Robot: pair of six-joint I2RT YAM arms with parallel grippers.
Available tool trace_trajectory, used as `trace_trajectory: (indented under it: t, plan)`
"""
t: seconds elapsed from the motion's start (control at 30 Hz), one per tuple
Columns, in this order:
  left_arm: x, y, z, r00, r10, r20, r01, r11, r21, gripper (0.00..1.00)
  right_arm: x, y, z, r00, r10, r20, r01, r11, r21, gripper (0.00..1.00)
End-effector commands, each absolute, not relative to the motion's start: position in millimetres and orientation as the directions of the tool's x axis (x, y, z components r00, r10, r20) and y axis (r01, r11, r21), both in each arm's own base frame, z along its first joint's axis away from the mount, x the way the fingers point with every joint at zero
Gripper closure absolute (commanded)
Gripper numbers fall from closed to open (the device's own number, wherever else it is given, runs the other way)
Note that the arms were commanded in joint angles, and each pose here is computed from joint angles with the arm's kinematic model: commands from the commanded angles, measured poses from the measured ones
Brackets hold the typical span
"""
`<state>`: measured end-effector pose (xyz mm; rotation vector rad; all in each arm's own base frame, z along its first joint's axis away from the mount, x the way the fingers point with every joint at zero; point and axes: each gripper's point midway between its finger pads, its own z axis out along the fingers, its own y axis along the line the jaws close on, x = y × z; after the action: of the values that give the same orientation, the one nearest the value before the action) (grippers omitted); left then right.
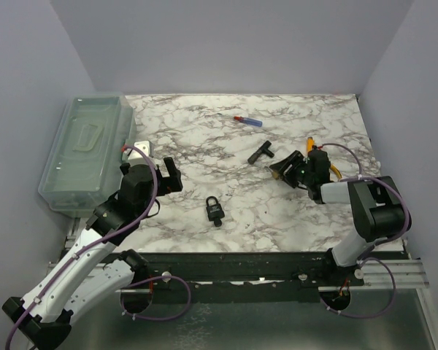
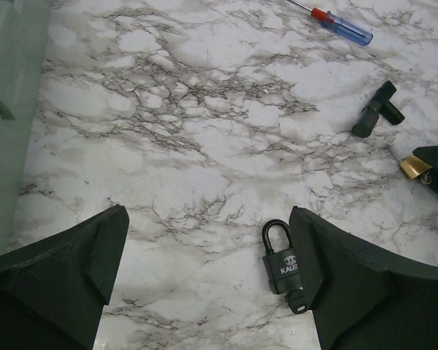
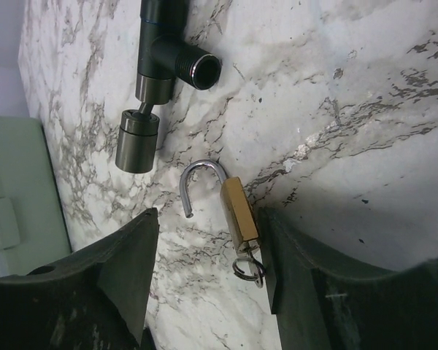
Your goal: Unlock with the key
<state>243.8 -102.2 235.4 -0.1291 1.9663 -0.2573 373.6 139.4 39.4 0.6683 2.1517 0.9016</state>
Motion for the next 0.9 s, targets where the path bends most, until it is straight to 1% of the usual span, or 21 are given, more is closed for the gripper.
trace_trajectory:
  t: [0.0,0.17,0.27,0.37,0.4,0.47,0.5,0.57,0.63,0.67,0.87]
  plan:
    - [246,-101,235,-0.390,-0.200,-0.899,0.026,0.973,-0.228,0.01,366,131,41,-0.618,0.663,-0.422,0.191,0.647,0.738,0.35]
    - [246,-101,234,-0.393,-0.199,-0.898,0.025,0.974,-0.227,0.01,362,113,54,-0.585,0.644,-0.493,0.208,0.707,0.676,0.21]
    - [247,-101,233,-0.395,-0.198,-0.897,0.023,0.974,-0.225,0.01,359,104,71,-0.562,0.614,-0.554,0.189,0.748,0.637,0.17]
    - [248,-100,233,-0.396,-0.198,-0.897,0.020,0.974,-0.224,0.01,360,101,87,-0.556,0.564,-0.610,0.139,0.787,0.601,0.18]
    - [248,-100,233,-0.395,-0.199,-0.897,0.019,0.974,-0.224,0.01,360,101,91,-0.554,0.552,-0.623,0.122,0.794,0.595,0.21]
    - [248,-99,234,-0.392,-0.201,-0.898,0.015,0.974,-0.225,0.01,363,103,99,-0.553,0.529,-0.643,0.085,0.804,0.589,0.36]
    - [248,-98,234,-0.391,-0.203,-0.898,0.014,0.974,-0.226,0.01,365,105,102,-0.554,0.523,-0.648,0.073,0.805,0.588,0.41]
    - [248,-97,235,-0.388,-0.206,-0.898,0.012,0.973,-0.229,0.01,369,107,104,-0.558,0.515,-0.651,0.062,0.808,0.586,0.56]
    - [247,-97,235,-0.386,-0.207,-0.899,0.013,0.973,-0.230,0.01,375,108,104,-0.562,0.510,-0.651,0.057,0.809,0.585,0.66]
    - [247,-97,235,-0.386,-0.207,-0.899,0.015,0.973,-0.231,0.01,378,109,103,-0.567,0.506,-0.650,0.054,0.811,0.583,0.69]
    - [246,-97,236,-0.384,-0.213,-0.898,0.020,0.971,-0.238,0.01,393,118,87,-0.612,0.491,-0.620,0.049,0.806,0.590,0.77]
